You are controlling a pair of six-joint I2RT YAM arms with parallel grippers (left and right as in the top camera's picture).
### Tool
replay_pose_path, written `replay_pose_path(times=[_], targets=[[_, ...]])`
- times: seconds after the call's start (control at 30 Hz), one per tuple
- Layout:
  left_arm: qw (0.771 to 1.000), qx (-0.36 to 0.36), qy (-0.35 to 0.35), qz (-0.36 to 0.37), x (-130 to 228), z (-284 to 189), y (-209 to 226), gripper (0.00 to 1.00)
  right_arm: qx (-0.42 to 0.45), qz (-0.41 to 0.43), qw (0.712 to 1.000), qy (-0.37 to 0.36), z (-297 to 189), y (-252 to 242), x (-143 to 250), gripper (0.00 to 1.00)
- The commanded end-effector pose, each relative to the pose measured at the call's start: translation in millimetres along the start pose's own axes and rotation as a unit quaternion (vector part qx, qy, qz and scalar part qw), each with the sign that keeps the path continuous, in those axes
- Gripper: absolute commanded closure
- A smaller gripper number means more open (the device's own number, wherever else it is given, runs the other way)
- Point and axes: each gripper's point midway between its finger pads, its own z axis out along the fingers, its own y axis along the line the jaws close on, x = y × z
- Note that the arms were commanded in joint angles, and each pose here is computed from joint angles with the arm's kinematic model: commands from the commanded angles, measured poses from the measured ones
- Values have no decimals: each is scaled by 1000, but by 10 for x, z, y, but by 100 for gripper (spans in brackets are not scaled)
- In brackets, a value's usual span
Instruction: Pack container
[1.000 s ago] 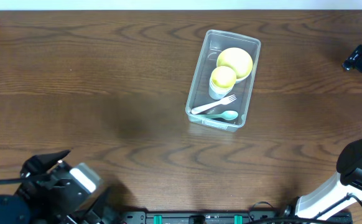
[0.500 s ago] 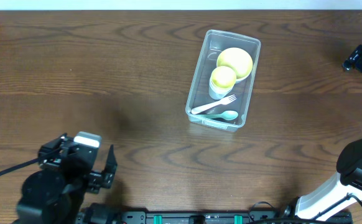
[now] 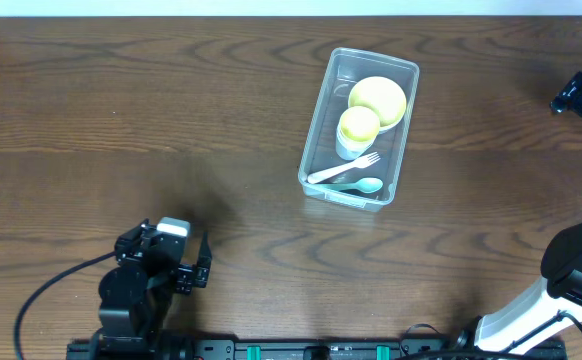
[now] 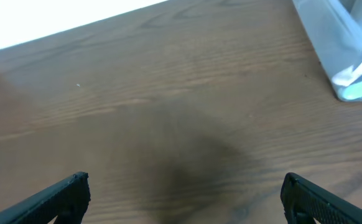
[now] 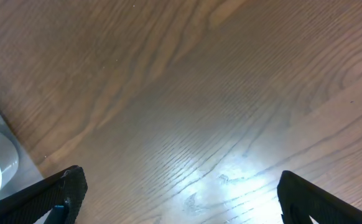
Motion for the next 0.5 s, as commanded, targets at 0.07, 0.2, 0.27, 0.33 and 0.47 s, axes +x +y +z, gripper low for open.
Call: replay_pose_path(times=[0.07,0.2,0.27,0.33,0.47], targets=[[1000,16,-14,-13,154,89,-86,2,1,5,1000,3,20,-6,2,1],[1000,15,-15,-13,229,124,-100,2,1,5,1000,3,20,-6,2,1],[1000,15,-16,-13,261,140,-107,2,1,5,1000,3,20,-6,2,1],[1000,16,-11,-13,303,162,-115,2,1,5,1000,3,20,-6,2,1],[1000,19,2,-14,409,215,-136,2,1,5,1000,3,20,-6,2,1]])
